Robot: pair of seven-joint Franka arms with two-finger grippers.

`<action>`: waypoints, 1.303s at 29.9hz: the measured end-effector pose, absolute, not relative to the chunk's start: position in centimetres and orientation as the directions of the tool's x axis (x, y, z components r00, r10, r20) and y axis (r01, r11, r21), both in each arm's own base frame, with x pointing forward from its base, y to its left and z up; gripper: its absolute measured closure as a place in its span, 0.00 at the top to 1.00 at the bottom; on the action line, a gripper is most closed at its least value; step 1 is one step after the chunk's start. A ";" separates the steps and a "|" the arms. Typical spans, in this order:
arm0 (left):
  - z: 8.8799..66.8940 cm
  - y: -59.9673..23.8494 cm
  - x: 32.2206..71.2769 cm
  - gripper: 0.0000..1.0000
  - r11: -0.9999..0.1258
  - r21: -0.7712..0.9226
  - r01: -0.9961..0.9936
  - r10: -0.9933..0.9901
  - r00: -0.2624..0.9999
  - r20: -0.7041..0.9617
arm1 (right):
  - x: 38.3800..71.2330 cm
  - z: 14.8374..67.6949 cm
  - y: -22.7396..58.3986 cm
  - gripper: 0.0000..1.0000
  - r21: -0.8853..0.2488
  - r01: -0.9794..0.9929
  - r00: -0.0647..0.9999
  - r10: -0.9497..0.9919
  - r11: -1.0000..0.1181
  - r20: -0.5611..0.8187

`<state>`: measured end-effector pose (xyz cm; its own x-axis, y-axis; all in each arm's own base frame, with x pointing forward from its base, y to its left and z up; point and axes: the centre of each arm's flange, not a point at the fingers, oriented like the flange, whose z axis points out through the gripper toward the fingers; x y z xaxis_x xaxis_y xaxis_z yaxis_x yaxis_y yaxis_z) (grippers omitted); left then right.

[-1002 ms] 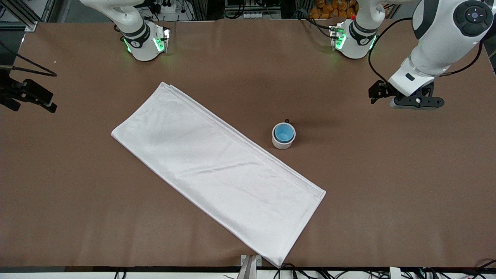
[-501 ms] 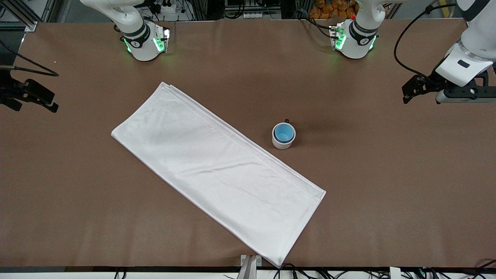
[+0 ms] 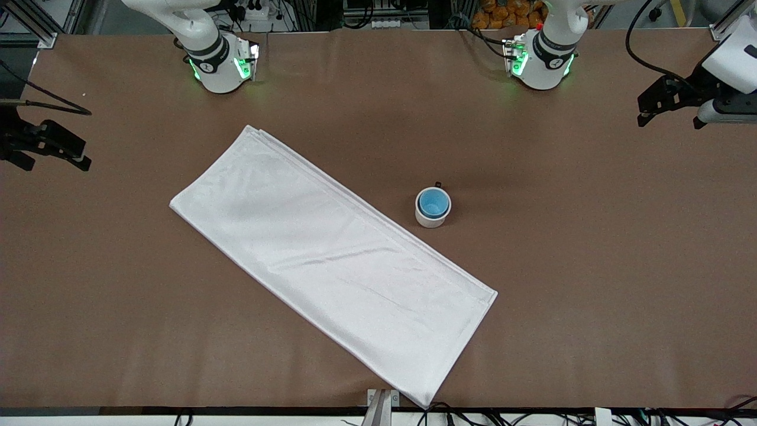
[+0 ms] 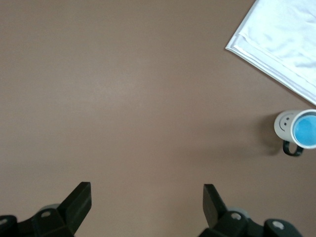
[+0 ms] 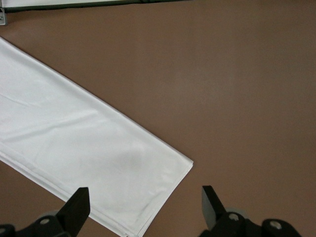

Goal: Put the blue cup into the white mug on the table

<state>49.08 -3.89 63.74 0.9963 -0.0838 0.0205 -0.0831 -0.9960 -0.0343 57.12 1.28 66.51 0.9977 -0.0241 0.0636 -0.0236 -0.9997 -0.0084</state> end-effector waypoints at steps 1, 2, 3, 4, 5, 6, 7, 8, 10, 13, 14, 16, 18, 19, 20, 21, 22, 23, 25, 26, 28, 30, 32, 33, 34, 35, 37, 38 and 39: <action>63.9 -3.9 49.0 1.00 -0.996 -0.034 -0.084 -0.084 0.996 0.018 | 57.1 66.5 1.3 1.00 -0.008 -0.023 0.998 -0.023 -1.000 0.062; 64.0 -3.9 49.0 1.00 -0.996 -0.034 -0.084 -0.085 0.996 0.016 | 57.1 66.5 1.3 1.00 -0.008 -0.023 0.998 -0.023 -1.000 0.061; 64.1 -3.9 49.0 1.00 -0.996 -0.034 -0.085 -0.086 0.996 0.015 | 57.1 66.4 1.3 1.00 -0.008 -0.022 0.998 -0.023 -1.000 0.061; 64.1 -4.0 49.0 1.00 -0.996 -0.034 -0.086 -0.086 0.996 0.014 | 57.1 66.4 1.3 1.00 -0.008 -0.022 0.998 -0.022 -1.000 0.060; 64.1 -4.0 49.0 1.00 -0.996 -0.035 -0.086 -0.087 0.996 0.014 | 57.1 66.4 1.3 1.00 -0.008 -0.022 0.998 -0.022 -1.000 0.059; 64.2 -4.0 49.0 1.00 -0.996 -0.035 -0.087 -0.087 0.996 0.013 | 57.1 66.4 1.3 1.00 -0.008 -0.021 0.998 -0.022 -1.000 0.059; 64.2 -4.1 49.0 1.00 -0.996 -0.035 -0.087 -0.088 0.996 0.012 | 57.1 66.4 1.3 1.00 -0.008 -0.021 0.998 -0.021 -1.000 0.059; 64.2 -4.1 49.0 1.00 -0.996 -0.035 -0.088 -0.088 0.996 0.010 | 57.1 66.4 1.3 1.00 -0.008 -0.020 0.998 -0.021 -1.000 0.059; 64.3 -4.1 48.9 1.00 -0.995 -0.035 -0.088 -0.089 0.996 0.004 | 57.1 66.4 1.3 1.00 -0.008 -0.019 0.998 -0.019 -1.000 0.058; 64.3 -4.2 48.8 1.00 -0.995 -0.035 -0.090 -0.090 0.996 -0.003 | 57.1 66.3 1.3 1.00 -0.008 -0.018 0.998 -0.019 -1.000 0.057; 64.3 -4.2 48.8 1.00 -0.995 -0.034 -0.090 -0.090 0.996 -0.005 | 57.1 66.3 1.3 1.00 -0.008 -0.018 0.998 -0.019 -1.000 0.057; 64.3 -4.3 48.8 1.00 -0.995 -0.031 -0.091 -0.091 0.996 -0.008 | 57.1 66.3 1.3 1.00 -0.008 -0.018 0.998 -0.018 -1.000 0.056; 64.3 -4.4 48.8 1.00 -0.995 -0.030 -0.092 -0.092 0.996 -0.010 | 57.1 66.2 1.3 1.00 -0.008 -0.018 0.998 -0.018 -1.000 0.055; 64.3 -4.4 48.8 1.00 -0.995 -0.029 -0.092 -0.092 0.996 -0.011 | 57.1 66.2 1.3 1.00 -0.008 -0.018 0.998 -0.018 -1.000 0.055; 64.3 -4.4 48.8 1.00 -0.995 -0.029 -0.093 -0.093 0.996 -0.012 | 57.1 66.2 1.3 1.00 -0.008 -0.017 0.998 -0.018 -1.000 0.055; 64.3 -4.4 48.8 1.00 -0.995 -0.029 -0.093 -0.093 0.996 -0.012 | 57.1 66.2 1.3 1.00 -0.008 -0.017 0.998 -0.018 -1.000 0.055; 64.3 -4.5 48.8 1.00 -0.995 -0.029 -0.094 -0.093 0.996 -0.012 | 57.1 66.2 1.3 1.00 -0.008 -0.017 0.998 -0.018 -1.000 0.055; 64.3 -4.5 48.8 1.00 -0.995 -0.029 -0.094 -0.094 0.996 -0.013 | 57.1 66.2 1.3 1.00 -0.008 -0.017 0.998 -0.018 -1.000 0.055; 64.3 -4.5 48.8 1.00 -0.995 -0.029 -0.095 -0.094 0.995 -0.013 | 57.1 66.2 1.3 1.00 -0.008 -0.017 0.998 -0.017 -1.000 0.054; 64.2 -4.5 48.8 1.00 -0.995 -0.029 -0.095 -0.095 0.995 -0.013 | 57.1 66.2 1.3 1.00 -0.008 -0.017 0.998 -0.017 -1.000 0.054; 64.2 -4.6 48.8 1.00 -0.995 -0.029 -0.096 -0.095 0.995 -0.014 | 57.1 66.2 1.3 1.00 -0.007 -0.017 0.998 -0.017 -1.000 0.054; 64.2 -4.6 48.8 1.00 -0.995 -0.029 -0.097 -0.096 0.995 -0.014 | 57.1 66.2 1.3 1.00 -0.007 -0.017 0.998 -0.017 -1.000 0.054; 64.2 -4.6 48.8 1.00 -0.995 -0.029 -0.097 -0.097 0.995 -0.015 | 57.1 66.2 1.3 1.00 -0.007 -0.017 0.998 -0.017 -1.000 0.053; 64.2 -4.7 48.9 1.00 -0.995 -0.029 -0.097 -0.097 0.995 -0.015 | 57.1 66.2 1.3 1.00 -0.007 -0.017 0.998 -0.017 -1.000 0.053; 64.2 -4.7 48.9 1.00 -0.995 -0.029 -0.098 -0.098 0.995 -0.015 | 57.1 66.2 1.3 1.00 -0.007 -0.017 0.998 -0.017 -1.000 0.053; 64.2 -4.7 48.9 1.00 -0.995 -0.029 -0.098 -0.098 0.995 -0.015 | 57.1 66.1 1.3 1.00 -0.007 -0.017 0.998 -0.017 -1.000 0.053; 64.2 -4.7 48.9 1.00 -0.995 -0.030 -0.099 -0.099 0.995 -0.015 | 57.1 66.1 1.3 1.00 -0.007 -0.017 0.998 -0.017 -1.000 0.053; 64.2 -4.8 48.9 1.00 -0.995 -0.030 -0.099 -0.099 0.995 -0.015 | 57.1 66.1 1.3 1.00 -0.007 -0.017 0.998 -0.017 -1.000 0.052; 64.2 -4.8 48.9 1.00 -0.995 -0.030 -0.100 -0.099 0.995 -0.015 | 57.1 66.1 1.3 1.00 -0.007 -0.017 0.999 -0.017 -1.000 0.052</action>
<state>48.86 -4.79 64.16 0.9949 -0.0994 -0.0153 -0.0998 -0.9946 -0.0297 57.10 1.28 66.09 0.9985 -0.0172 0.0519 -0.0169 -0.9998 -0.0074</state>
